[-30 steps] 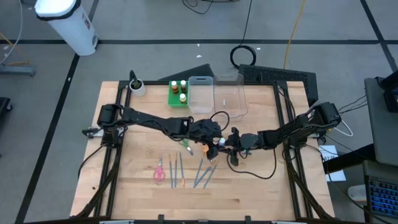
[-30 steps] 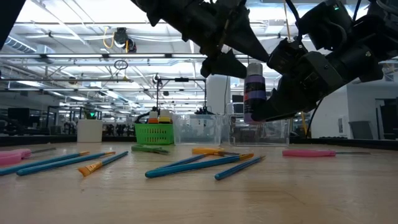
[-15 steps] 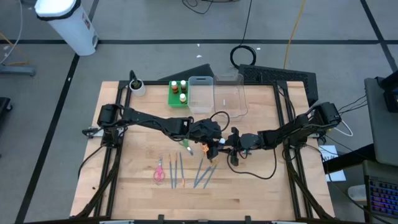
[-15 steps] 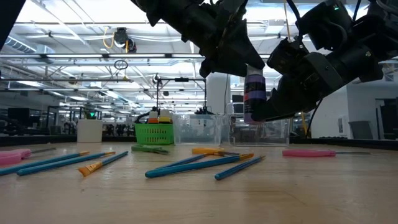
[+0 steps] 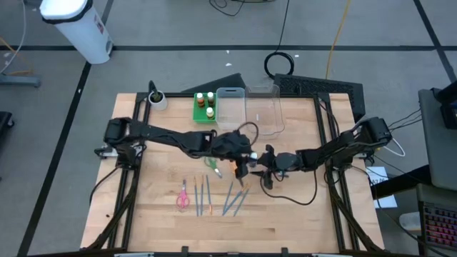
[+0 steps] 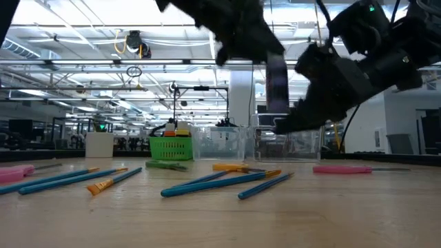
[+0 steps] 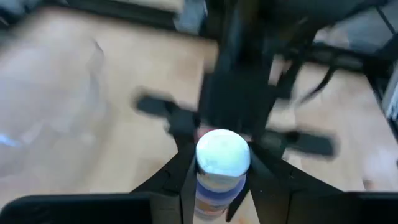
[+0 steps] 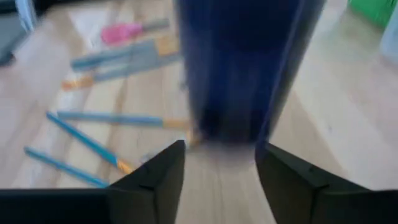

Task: Pick & Place Paint Supplies
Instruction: Put the purple paint bottle into the green bin

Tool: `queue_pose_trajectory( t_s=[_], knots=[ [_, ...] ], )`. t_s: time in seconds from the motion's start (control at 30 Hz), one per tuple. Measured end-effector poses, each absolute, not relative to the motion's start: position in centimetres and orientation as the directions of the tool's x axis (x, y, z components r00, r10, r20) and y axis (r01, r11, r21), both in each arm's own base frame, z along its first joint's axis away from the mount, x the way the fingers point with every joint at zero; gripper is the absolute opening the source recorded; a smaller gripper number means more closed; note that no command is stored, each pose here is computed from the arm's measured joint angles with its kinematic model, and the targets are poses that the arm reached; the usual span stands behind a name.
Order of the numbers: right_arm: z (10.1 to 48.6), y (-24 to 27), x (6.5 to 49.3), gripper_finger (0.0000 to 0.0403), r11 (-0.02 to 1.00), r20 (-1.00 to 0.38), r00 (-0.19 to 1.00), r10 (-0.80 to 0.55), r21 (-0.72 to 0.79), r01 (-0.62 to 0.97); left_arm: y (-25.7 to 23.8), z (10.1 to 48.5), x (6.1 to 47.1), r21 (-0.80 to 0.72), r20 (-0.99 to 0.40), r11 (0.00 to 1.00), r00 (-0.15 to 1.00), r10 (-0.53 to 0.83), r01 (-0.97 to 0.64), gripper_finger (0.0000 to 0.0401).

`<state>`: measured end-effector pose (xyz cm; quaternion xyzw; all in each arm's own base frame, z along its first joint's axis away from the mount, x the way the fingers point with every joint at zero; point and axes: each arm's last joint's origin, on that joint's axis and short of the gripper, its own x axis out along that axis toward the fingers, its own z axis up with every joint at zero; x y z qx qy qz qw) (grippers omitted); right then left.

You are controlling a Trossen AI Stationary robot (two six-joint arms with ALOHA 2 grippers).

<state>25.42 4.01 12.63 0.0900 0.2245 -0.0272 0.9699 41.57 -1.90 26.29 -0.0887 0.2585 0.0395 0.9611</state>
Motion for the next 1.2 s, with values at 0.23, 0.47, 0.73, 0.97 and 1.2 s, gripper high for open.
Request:
queue_pose_trajectory(
  t_s=[0.23, 0.47, 0.73, 0.97, 1.2],
  knots=[
    [12.5, 4.0, 25.3, 0.0268, 0.977, -0.450, 0.893, -0.023, 0.177, 0.115, -2.1, 31.2, 37.9, 0.005, -0.469, 0.972, 0.858, 0.208, -0.233, 0.0116],
    [12.4, 4.0, 25.3, 0.0294, 0.978, -0.462, 0.886, -0.025, 0.173, 0.117, -1.3, 34.3, 33.3, 0.130, -0.441, 0.902, 0.790, 0.425, -0.413, 0.0116],
    [12.3, 4.0, 25.2, 0.0287, 0.978, -0.469, 0.883, -0.026, 0.170, 0.119, 2.0, 32.2, 27.9, 0.104, -0.387, 0.748, 0.666, 0.638, -0.656, 0.0116],
    [12.4, 4.0, 25.3, 0.0284, 0.978, -0.461, 0.887, -0.026, 0.172, 0.118, 6.1, 27.3, 24.5, 0.000, -0.383, 0.615, 0.568, 0.728, -0.788, 0.0116],
    [12.4, 4.0, 25.3, 0.0283, 0.978, -0.457, 0.889, -0.026, 0.174, 0.117, 9.7, 23.4, 23.1, -0.108, -0.401, 0.557, 0.548, 0.734, -0.824, 0.0116]
  ],
)
